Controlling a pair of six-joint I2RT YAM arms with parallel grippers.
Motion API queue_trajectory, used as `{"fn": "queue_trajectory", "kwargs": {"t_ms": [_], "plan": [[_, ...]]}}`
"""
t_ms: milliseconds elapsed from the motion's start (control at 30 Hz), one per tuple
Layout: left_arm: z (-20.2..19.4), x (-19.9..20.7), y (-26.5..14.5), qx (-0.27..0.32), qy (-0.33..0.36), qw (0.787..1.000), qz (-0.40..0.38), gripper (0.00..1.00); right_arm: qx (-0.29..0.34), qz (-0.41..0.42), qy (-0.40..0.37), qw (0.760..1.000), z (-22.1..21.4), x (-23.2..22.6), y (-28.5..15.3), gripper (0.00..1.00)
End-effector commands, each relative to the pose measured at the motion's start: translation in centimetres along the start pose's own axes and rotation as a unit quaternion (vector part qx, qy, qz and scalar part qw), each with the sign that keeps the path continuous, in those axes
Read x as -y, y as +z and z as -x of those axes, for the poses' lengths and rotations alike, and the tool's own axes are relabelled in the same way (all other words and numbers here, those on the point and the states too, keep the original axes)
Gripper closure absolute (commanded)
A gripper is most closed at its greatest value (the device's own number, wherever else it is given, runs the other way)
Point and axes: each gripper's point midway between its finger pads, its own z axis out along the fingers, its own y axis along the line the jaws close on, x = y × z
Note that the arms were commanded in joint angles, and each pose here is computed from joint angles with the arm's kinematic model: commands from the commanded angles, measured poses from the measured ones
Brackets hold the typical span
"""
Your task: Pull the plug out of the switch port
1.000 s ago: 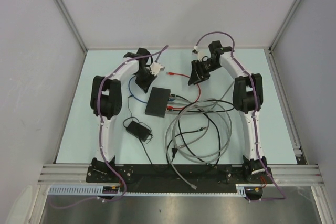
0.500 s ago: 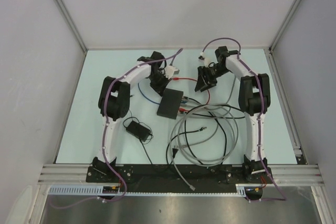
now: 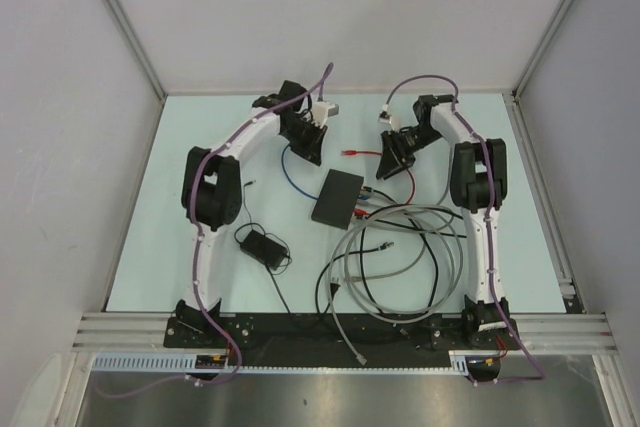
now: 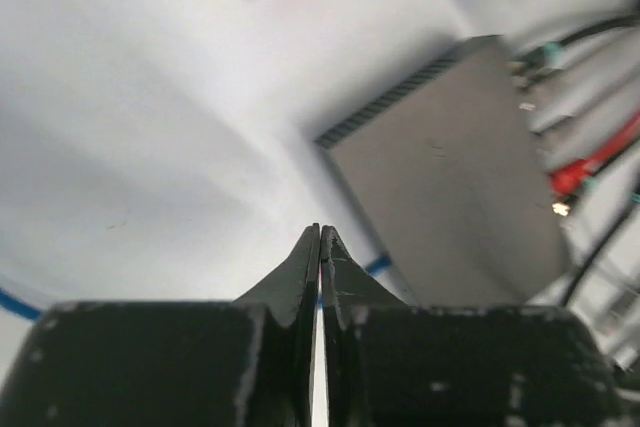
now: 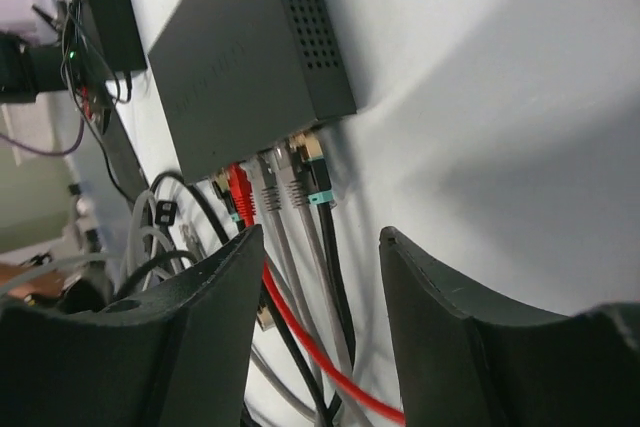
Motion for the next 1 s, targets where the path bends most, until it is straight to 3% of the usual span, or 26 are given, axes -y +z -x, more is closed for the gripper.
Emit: {"fn": "queue_trajectory", "kwargs": {"t_ms": [0, 233, 533, 967], "plan": [[2.0, 6.5, -2.7, 0.048, -0.011, 0.989, -0.142, 1.00, -0.037, 0.065, 0.010, 0.997, -2.4, -2.2, 1.2, 0.44], [-3.3, 7.4, 1.3, -0.033, -0.058, 0.984, -0.168, 1.00, -0.049, 0.081, 0.026, 0.995, -3.2, -2.1, 3.2, 0.46], [-8.7, 4.1, 5.7, -0.118, -0.086, 0.984, -0.097, 1.00, -0.040, 0.083, 0.026, 0.995, -2.1, -0.7, 4.9, 0.50], [-10.0, 4.1, 6.3, -0.139, -0.072, 0.984, -0.087, 1.00, -0.021, 0.090, 0.056, 0.994, -1.1, 0.6, 6.1, 0.56]]}}
